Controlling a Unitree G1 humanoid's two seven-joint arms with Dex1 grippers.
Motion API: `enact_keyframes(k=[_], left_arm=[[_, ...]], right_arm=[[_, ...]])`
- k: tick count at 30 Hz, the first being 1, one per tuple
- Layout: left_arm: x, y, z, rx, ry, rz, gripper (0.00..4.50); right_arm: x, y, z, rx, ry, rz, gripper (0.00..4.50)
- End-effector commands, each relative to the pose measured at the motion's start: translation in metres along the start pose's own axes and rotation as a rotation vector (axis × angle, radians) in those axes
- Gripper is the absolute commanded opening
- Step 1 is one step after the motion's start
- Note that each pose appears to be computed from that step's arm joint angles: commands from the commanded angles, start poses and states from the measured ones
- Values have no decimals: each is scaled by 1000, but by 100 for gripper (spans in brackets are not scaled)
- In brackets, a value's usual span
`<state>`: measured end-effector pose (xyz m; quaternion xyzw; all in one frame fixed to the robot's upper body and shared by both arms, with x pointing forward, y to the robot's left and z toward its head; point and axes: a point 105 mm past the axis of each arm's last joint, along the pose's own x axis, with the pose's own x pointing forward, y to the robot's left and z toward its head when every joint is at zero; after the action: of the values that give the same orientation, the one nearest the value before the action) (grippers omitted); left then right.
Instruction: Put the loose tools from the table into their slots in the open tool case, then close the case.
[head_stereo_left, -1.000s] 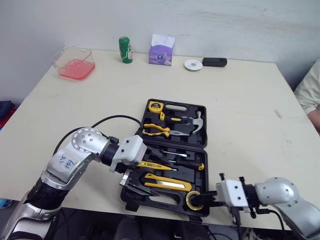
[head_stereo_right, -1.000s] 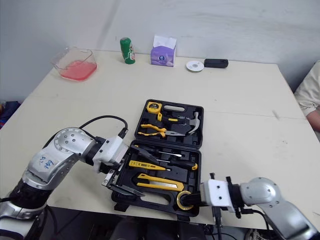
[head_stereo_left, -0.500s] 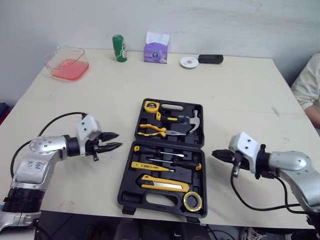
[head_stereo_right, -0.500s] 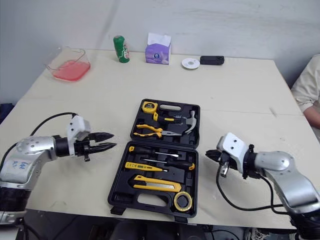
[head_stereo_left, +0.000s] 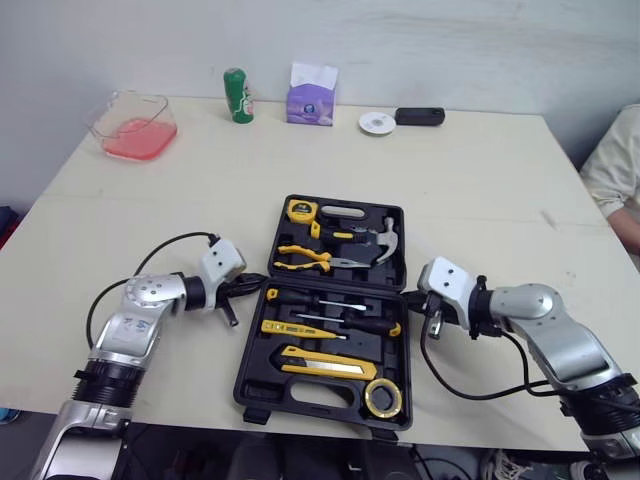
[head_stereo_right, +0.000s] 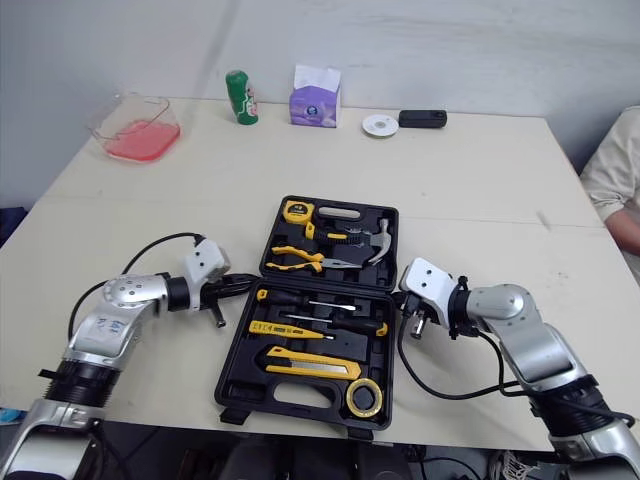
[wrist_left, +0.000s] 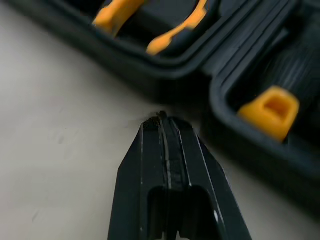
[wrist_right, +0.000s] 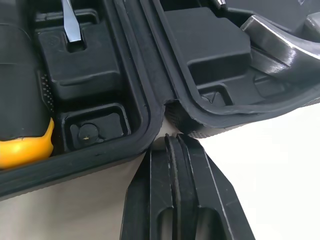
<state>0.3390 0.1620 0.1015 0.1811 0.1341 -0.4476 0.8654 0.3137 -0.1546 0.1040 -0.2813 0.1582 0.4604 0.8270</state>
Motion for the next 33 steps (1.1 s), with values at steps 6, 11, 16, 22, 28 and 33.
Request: enact_keyframes(k=[6, 11, 16, 22, 28, 33], left_arm=[[15, -15, 14, 6, -26, -76, 1], [17, -6, 13, -3, -8, -40, 1], [10, 1, 2, 1, 59, 5, 1], [-29, 22, -19, -100, 109, 132, 32], [-66, 35, 19, -437, -53, 222, 267], [-50, 38, 30, -585, 20, 241, 450]], right_arm=[[10, -12, 18, -74, -36, -22, 0], [10, -11, 15, -78, -22, -10, 0], [2, -29, -1, -160, 66, -137, 0], [-29, -32, -19, -122, 86, -190, 0], [-49, -40, 15, 222, -79, -249, 244], [-35, -49, 39, 495, -118, -275, 447]])
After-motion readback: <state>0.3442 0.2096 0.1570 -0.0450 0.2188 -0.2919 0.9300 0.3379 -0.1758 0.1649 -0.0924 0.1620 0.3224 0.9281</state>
